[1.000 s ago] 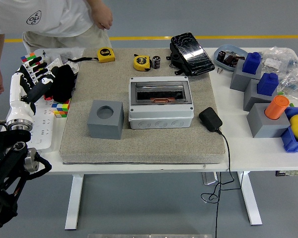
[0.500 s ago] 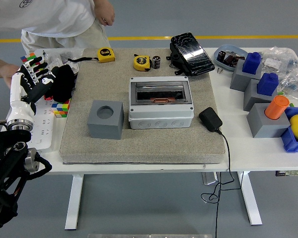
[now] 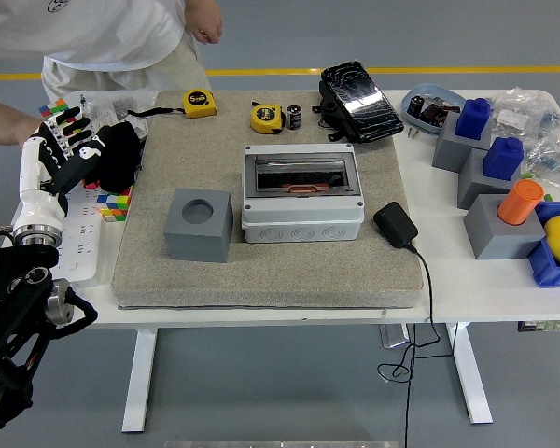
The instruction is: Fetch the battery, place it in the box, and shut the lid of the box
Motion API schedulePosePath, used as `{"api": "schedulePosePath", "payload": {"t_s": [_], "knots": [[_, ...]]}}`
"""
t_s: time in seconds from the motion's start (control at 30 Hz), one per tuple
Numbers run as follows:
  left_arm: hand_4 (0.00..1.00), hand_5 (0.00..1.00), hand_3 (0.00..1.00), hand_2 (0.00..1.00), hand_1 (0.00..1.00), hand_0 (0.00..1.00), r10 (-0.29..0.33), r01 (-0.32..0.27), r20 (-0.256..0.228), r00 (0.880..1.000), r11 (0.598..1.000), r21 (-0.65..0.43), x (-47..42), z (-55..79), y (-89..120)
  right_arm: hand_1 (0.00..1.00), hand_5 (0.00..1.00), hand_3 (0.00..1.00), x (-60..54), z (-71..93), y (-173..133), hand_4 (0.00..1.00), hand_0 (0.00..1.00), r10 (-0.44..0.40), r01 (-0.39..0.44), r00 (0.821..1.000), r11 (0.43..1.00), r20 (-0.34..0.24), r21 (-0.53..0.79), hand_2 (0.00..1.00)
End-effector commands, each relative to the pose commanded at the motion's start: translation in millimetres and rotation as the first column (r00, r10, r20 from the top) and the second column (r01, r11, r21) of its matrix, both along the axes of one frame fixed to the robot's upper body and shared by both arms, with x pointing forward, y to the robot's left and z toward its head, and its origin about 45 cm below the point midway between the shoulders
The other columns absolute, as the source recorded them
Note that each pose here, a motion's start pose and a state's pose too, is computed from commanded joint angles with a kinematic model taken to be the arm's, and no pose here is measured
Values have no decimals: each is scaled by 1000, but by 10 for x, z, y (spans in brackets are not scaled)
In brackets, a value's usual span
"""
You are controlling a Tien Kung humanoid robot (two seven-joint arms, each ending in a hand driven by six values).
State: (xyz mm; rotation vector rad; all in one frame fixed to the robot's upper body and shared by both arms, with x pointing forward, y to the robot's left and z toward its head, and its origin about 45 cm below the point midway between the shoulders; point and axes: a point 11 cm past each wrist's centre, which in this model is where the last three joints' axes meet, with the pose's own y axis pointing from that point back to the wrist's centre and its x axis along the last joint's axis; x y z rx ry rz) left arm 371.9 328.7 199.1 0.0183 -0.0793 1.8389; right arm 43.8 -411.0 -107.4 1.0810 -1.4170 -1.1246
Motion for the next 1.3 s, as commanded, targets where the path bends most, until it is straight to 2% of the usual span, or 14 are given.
{"api": "schedulePosePath", "payload": {"t_s": [1.3], "knots": [[898,272,736,700,693,674,3,-3,-4,1000,1000,-2,-10,-18,5,723,698,692,-15,-1,-4,998,699,-1,1,1000,1000,-3,-1,716]]}}
